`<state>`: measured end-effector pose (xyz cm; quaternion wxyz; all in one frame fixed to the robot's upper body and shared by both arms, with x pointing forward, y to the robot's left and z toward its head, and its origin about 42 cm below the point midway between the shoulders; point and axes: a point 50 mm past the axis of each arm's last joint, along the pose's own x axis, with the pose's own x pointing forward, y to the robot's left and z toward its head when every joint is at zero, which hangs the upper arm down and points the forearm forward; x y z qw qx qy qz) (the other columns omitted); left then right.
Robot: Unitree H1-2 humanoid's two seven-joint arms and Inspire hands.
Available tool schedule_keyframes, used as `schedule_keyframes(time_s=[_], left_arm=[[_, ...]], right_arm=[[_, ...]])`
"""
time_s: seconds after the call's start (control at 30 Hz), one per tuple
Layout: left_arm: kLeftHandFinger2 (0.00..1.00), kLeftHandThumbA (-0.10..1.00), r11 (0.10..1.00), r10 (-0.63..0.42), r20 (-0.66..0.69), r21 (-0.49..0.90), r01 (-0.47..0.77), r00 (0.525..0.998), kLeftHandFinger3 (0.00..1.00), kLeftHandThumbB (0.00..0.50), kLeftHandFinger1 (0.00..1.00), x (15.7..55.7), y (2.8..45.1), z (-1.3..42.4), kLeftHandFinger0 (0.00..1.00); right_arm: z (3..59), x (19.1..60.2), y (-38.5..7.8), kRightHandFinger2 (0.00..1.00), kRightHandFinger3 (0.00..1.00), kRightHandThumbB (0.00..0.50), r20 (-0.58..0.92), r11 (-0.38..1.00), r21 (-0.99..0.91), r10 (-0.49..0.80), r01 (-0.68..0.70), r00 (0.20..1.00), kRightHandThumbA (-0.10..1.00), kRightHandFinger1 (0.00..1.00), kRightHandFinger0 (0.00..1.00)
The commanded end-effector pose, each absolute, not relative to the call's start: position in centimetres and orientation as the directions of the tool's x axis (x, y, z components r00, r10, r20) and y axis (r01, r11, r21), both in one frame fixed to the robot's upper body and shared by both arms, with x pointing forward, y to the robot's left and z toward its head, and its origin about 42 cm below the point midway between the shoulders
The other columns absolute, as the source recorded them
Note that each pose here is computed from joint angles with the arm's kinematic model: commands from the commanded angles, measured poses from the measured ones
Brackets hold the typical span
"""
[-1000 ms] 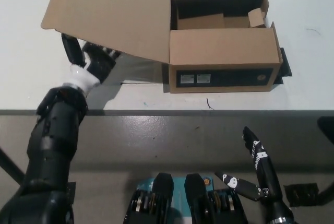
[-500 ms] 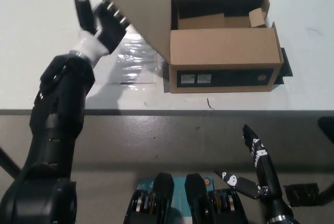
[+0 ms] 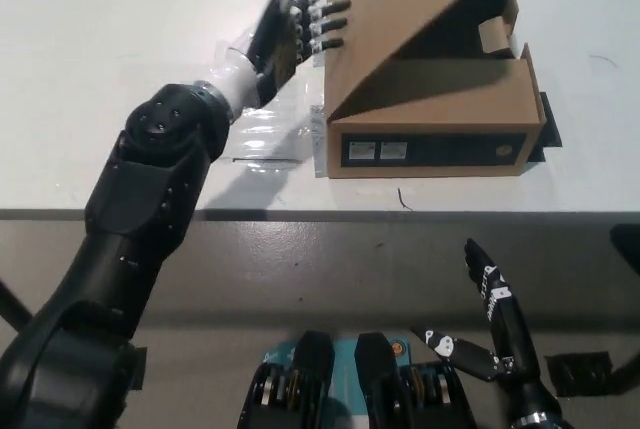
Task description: A small storge box is placed at the center of the table and the robot uses its left hand to push the lid and close it
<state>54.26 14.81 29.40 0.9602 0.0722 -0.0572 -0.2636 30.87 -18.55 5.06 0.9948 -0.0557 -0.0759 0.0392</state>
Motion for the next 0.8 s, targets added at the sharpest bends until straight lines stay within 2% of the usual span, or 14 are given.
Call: schedule_keyframes(time_s=[0.0,0.13,0.27,0.4,0.63,0.7,0.77], left_arm=[[1.0,1.0,0.431,-0.68,0.08,0.848,0.309,0.729,1.0,0.42,1.0,53.6,9.7,34.0,1.0],[1.0,1.0,0.383,-0.687,0.051,0.873,0.302,0.725,1.0,0.455,1.0,53.4,9.0,32.7,1.0],[1.0,1.0,0.391,-0.695,0.067,0.87,0.299,0.716,1.0,0.429,1.0,53.1,9.1,32.1,1.0],[1.0,1.0,0.415,-0.686,0.083,0.861,0.295,0.722,1.0,0.43,1.0,53.2,9.5,32.7,1.0],[1.0,1.0,0.459,-0.684,0.157,0.852,0.252,0.713,1.0,0.416,1.0,52.8,10.6,35.8,1.0],[1.0,1.0,0.506,-0.682,0.217,0.83,0.236,0.699,1.0,0.43,1.0,52.1,11.1,38.0,1.0],[1.0,1.0,0.54,-0.685,0.275,0.813,0.218,0.674,1.0,0.419,1.0,51.1,11.6,40.2,1.0]], right_arm=[[6.9,32.1,-18.1,1.0,1.0,0.353,0.246,0.989,-0.129,0.098,-0.068,0.964,1.0,1.0,1.0],[7.0,32.3,-18.1,1.0,1.0,0.361,0.247,0.991,-0.117,0.098,-0.071,0.964,1.0,1.0,1.0],[7.0,32.3,-18.1,1.0,1.0,0.358,0.247,0.99,-0.121,0.102,-0.074,0.964,1.0,1.0,1.0],[7.0,32.3,-18.3,1.0,1.0,0.358,0.25,0.988,-0.136,0.101,-0.068,0.963,1.0,1.0,1.0],[7.0,32.3,-18.2,1.0,1.0,0.35,0.253,0.988,-0.14,0.099,-0.064,0.962,1.0,1.0,1.0],[7.0,32.3,-18.2,1.0,1.0,0.35,0.253,0.988,-0.139,0.097,-0.064,0.963,1.0,1.0,1.0],[7.0,32.3,-18.1,1.0,1.0,0.357,0.252,0.988,-0.137,0.098,-0.065,0.963,1.0,1.0,1.0]])
